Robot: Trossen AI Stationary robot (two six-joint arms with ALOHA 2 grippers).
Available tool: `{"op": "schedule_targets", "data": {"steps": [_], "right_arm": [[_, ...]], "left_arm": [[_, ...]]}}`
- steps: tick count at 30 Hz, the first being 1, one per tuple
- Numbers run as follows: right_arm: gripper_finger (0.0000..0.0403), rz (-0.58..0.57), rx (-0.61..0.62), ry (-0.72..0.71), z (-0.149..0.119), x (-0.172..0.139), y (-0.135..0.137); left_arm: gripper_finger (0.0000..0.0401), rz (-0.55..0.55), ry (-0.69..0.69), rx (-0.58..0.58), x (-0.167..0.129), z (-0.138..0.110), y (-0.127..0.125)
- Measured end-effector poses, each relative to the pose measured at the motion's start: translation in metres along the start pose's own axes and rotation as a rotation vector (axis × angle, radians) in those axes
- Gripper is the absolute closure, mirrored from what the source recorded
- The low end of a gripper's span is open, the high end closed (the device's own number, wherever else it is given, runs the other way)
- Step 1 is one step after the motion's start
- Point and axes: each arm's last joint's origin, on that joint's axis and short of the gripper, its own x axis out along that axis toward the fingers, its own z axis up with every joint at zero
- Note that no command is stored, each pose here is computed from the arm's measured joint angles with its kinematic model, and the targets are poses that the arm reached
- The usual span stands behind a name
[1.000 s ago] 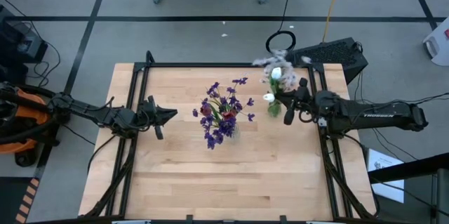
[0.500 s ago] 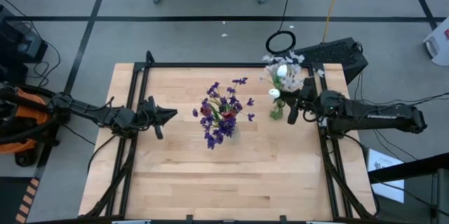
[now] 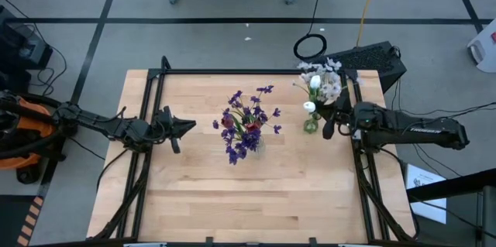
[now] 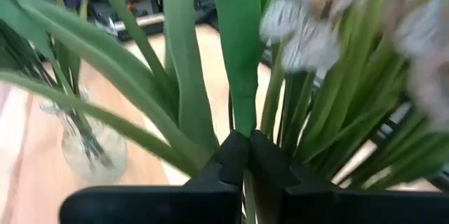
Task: Sort flowers into vase by color
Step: Put the white tulip into the transparent green vase, then return to Home Position
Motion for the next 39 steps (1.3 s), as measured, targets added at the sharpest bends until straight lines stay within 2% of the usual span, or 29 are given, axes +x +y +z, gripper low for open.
{"op": "schedule_targets", "data": {"steps": [5, 14, 19, 23, 32, 39], "right_arm": [[0.0389, -0.012, -0.021, 0.056, -0.006, 0.0, -0.001], [0.0385, -0.011, -0.005, 0.076, -0.007, -0.001, -0.002], [0.0379, -0.015, -0.016, 0.104, 0.004, -0.009, -0.003], [0.0355, -0.019, -0.009, 0.118, 0.02, -0.021, -0.004], [0.0265, -0.003, 0.051, 0.141, 0.037, -0.037, -0.006], [0.0244, 0.022, 0.121, 0.253, 0.042, -0.053, -0.009]], "left_arm": [[0.0366, 0.018, -0.006, 0.0, 0.0, 0.0, 0.001], [0.0366, 0.019, -0.006, 0.0, 0.0, 0.0, 0.001], [0.0366, 0.02, -0.006, 0.0, 0.0, 0.0, 0.001], [0.0366, 0.021, -0.007, 0.0, 0.0, 0.0, 0.001], [0.0366, 0.022, -0.005, 0.002, 0.0, 0.0, 0.001], [0.0366, 0.022, -0.004, 0.002, 0.0, 0.0, 0.001]]}}
